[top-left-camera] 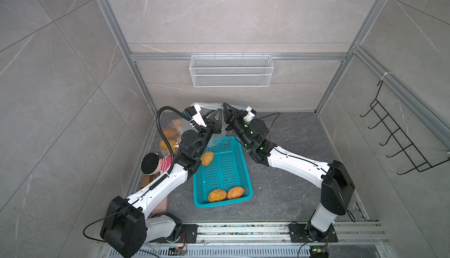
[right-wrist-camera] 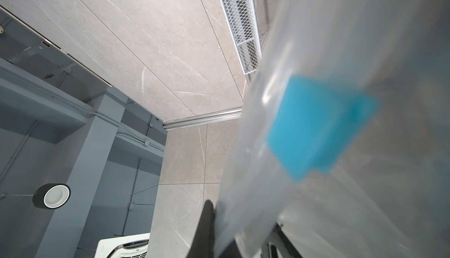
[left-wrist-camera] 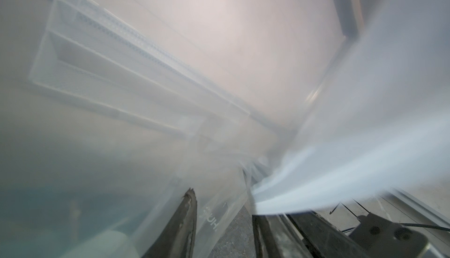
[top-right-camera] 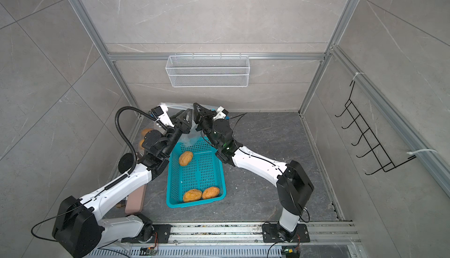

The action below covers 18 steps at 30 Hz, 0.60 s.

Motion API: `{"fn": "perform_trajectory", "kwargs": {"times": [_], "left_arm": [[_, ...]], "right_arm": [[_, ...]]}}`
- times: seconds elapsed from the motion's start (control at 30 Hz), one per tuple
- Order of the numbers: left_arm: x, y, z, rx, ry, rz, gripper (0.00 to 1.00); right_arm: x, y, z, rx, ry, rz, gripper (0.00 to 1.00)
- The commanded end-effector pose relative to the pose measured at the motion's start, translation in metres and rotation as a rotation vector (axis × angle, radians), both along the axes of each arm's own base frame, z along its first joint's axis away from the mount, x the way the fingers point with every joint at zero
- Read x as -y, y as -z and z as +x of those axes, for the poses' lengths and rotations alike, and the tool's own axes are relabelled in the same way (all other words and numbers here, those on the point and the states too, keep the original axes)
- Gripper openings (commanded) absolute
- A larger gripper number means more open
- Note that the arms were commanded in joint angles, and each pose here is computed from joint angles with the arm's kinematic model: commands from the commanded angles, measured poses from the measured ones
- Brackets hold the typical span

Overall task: Put the potatoes into a zipper bag and zip it
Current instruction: Pick up the zipper food storage bag at the center of the board.

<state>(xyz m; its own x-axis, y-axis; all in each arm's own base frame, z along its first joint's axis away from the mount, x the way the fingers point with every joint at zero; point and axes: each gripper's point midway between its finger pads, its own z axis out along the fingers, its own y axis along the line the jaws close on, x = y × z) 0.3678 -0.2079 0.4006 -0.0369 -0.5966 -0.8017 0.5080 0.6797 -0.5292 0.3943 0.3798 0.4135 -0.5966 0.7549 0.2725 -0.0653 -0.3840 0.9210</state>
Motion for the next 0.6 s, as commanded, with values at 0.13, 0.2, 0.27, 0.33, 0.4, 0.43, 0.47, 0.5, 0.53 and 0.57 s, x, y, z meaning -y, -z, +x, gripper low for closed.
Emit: {"fn": "perform_trajectory", "kwargs": {"times": [0.13, 0.2, 0.27, 0.33, 0.4, 0.43, 0.47, 0.5, 0.53, 0.57], "left_arm": [[-0.009, -0.025, 0.003, 0.043, -0.049, -0.043, 0.31], [-0.008, -0.025, 0.004, 0.040, -0.046, -0.033, 0.28], [-0.007, -0.025, 0.004, 0.041, -0.044, -0.032, 0.23], [-0.007, -0.023, 0.004, 0.038, -0.043, -0.032, 0.19], [-0.007, -0.023, 0.004, 0.042, -0.040, -0.030, 0.14], [-0.006, -0.023, 0.003, 0.042, -0.038, -0.028, 0.11], [-0.006, -0.022, 0.003, 0.043, -0.038, -0.027, 0.09], [-0.006, -0.022, 0.002, 0.044, -0.035, -0.024, 0.06], [-0.006, -0.022, 0.002, 0.045, -0.033, -0.025, 0.04], [-0.006, -0.022, 0.001, 0.047, -0.032, -0.023, 0.01]], "right_arm": [[0.002, -0.003, -0.005, 0.019, -0.019, 0.028, 0.00], [0.001, -0.002, -0.005, 0.019, -0.022, 0.034, 0.00], [0.001, -0.001, -0.005, 0.019, -0.023, 0.037, 0.00], [0.001, 0.001, -0.005, 0.017, -0.020, 0.035, 0.00], [0.001, 0.004, -0.003, 0.013, -0.019, 0.033, 0.00], [0.001, 0.003, -0.003, 0.013, -0.018, 0.035, 0.00], [0.000, 0.004, -0.003, 0.013, -0.021, 0.036, 0.00], [0.001, 0.004, -0.002, 0.013, -0.021, 0.039, 0.00], [0.001, 0.006, -0.003, 0.011, -0.021, 0.039, 0.00], [0.002, 0.005, -0.003, 0.013, -0.020, 0.041, 0.00]]}}
